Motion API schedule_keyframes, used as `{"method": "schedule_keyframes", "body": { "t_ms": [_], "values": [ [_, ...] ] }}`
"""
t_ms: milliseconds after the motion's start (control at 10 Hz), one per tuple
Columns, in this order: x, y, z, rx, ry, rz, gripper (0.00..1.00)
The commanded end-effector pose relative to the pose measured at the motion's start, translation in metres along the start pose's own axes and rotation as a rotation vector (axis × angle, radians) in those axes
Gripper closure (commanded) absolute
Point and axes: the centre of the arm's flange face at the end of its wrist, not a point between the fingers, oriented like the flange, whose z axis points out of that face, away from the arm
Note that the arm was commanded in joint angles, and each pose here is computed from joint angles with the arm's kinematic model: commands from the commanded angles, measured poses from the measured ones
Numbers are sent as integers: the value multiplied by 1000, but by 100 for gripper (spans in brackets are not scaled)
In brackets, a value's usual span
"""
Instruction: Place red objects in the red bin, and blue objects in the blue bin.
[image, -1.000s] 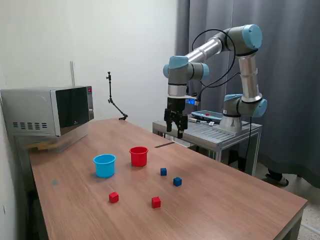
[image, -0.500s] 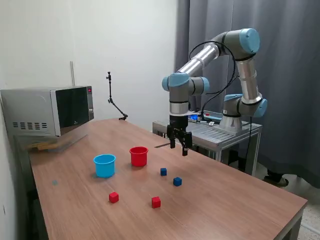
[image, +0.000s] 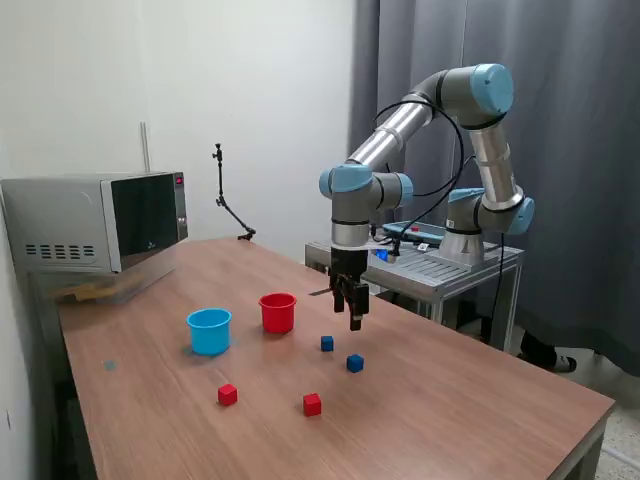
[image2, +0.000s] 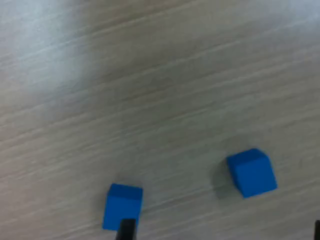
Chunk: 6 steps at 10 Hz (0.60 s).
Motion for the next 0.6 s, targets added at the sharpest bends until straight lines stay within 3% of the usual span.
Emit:
{"method": "schedule_keyframes", "body": {
  "t_ms": [0, 500],
  "values": [
    [-14, 10, 18, 7, -24, 72, 0],
    [-49, 7, 42, 62, -47, 120, 0]
  ]
}}
